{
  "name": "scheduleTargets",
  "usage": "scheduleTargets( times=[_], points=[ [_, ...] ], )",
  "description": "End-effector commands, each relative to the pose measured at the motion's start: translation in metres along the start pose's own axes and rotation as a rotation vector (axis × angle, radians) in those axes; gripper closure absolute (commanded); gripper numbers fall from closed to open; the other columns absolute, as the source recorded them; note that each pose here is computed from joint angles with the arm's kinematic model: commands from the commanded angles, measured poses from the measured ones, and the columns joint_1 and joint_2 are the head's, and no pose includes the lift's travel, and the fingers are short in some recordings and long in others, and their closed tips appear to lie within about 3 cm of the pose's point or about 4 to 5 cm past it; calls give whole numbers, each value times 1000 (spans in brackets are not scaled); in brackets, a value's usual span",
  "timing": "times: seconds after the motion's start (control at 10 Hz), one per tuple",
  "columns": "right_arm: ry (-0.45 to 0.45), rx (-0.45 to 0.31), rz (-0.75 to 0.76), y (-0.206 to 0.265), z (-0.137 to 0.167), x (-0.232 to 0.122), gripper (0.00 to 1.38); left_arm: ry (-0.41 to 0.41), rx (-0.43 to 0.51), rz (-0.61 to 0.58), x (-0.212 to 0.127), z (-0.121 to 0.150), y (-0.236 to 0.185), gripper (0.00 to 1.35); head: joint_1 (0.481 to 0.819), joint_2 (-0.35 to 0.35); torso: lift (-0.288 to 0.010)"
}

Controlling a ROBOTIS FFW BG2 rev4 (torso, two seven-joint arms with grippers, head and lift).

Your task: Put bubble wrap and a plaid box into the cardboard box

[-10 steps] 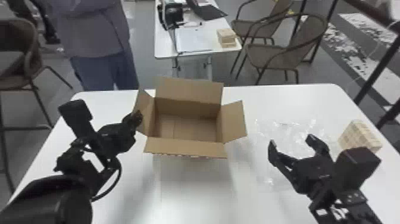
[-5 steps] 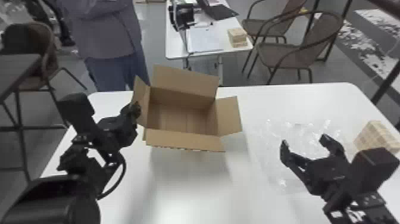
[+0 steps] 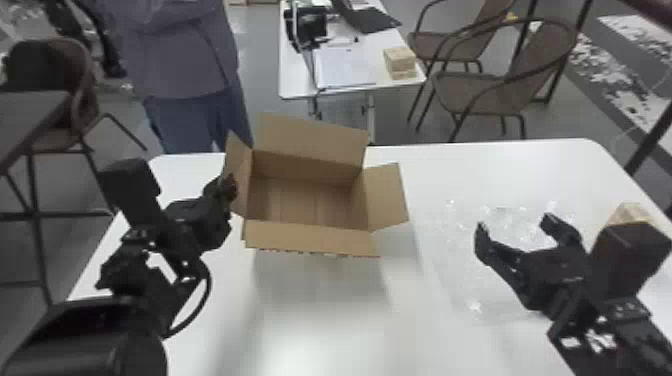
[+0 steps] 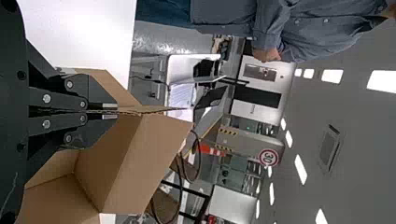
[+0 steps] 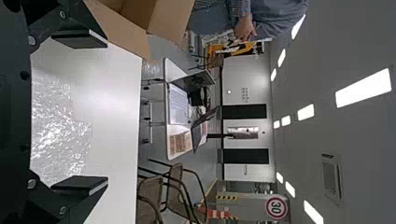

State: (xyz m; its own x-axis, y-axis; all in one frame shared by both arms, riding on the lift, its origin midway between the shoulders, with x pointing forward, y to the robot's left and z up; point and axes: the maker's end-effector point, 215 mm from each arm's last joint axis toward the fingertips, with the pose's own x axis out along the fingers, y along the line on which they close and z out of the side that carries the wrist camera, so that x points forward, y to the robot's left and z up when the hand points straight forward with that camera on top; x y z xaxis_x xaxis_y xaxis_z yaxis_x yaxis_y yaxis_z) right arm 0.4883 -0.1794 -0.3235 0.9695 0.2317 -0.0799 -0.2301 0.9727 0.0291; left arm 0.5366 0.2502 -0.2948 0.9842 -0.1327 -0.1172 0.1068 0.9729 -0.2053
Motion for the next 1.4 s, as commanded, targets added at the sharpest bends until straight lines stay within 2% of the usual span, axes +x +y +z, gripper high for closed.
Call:
scheduleTargets(
  times=[0.0, 0.1, 0.3, 0.5, 0.7, 1.0, 1.3],
  points=[
    [104, 2, -12, -11, 0, 14, 246, 0, 0, 2, 0, 0, 0, 1220, 695, 77, -105],
    [204, -7, -22, -18, 2, 23, 245, -7, 17, 8, 0, 4, 1, 1220, 695, 72, -105],
    [462, 9, -65, -41, 1, 31, 245, -13, 23, 3, 2, 7, -2, 1220, 695, 63, -105],
    [631, 24, -126, -63, 0, 22, 242, -20, 32, -5, 5, 12, -7, 1220, 695, 36, -105],
    [698, 61, -140, -72, -17, 25, 248, -25, 32, -2, 4, 13, -6, 1220, 695, 13, -105],
    [857, 98, -170, -95, -76, 26, 245, -28, 31, -4, 5, 14, -7, 1220, 695, -4, -105],
    [981, 157, -170, -113, -110, 34, 242, -32, 45, -9, 7, 16, -11, 1220, 695, -28, -105]
  ],
)
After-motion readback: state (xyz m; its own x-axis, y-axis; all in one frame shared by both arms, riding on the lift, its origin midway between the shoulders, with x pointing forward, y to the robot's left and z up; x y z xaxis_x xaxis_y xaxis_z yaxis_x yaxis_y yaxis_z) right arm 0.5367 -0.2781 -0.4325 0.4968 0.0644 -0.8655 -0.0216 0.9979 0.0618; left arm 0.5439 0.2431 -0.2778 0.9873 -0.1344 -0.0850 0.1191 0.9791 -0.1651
